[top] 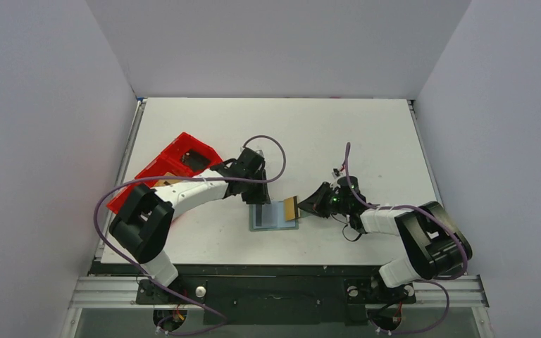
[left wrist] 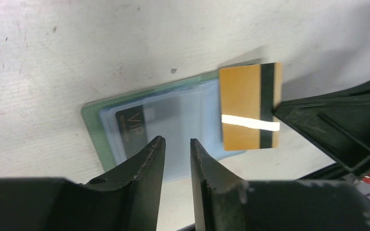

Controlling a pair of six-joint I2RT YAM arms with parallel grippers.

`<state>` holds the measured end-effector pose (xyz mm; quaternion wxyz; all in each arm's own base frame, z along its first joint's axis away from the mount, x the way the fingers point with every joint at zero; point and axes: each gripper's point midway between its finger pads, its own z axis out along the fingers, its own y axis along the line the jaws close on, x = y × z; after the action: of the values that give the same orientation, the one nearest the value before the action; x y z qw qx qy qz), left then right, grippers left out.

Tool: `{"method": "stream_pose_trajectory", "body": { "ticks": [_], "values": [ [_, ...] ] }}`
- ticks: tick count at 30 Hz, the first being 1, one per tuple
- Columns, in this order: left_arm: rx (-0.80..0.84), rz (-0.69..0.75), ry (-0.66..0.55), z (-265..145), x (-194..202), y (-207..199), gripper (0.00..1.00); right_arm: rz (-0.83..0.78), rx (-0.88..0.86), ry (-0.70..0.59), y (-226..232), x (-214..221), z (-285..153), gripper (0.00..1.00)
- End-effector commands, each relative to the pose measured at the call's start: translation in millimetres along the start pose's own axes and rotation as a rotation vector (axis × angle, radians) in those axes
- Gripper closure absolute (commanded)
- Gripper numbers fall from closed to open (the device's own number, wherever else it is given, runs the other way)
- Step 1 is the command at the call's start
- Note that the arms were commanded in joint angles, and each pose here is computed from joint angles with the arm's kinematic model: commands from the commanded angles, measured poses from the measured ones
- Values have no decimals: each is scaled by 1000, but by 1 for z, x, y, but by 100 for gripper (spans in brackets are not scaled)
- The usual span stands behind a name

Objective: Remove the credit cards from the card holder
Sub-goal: Remove the credit card from the card holder, then place the credit card in the storage box.

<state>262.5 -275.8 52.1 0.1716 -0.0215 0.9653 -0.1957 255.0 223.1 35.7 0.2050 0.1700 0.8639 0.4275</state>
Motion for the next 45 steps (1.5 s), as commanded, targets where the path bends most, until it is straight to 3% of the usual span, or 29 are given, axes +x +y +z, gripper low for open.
{"method": "stream_pose_trajectory", "body": {
  "ticks": [1,13,26,38,45],
  "values": [
    [128,14,-50,-33,-27,-33,73,-16,-86,-36,33,-19,-5,100],
    [417,-95,-18,-59,-39,-55,55,16,-212,-41,79,-31,-20,100],
    [693,-176,-36,-79,-49,-79,50,48,-347,-54,125,-41,-41,100],
    [792,-216,-21,-84,-54,-92,50,70,-425,-53,146,-43,-52,100],
    [820,-238,-18,-85,-54,-95,62,68,-430,-52,147,-41,-54,100]
  ]
}}
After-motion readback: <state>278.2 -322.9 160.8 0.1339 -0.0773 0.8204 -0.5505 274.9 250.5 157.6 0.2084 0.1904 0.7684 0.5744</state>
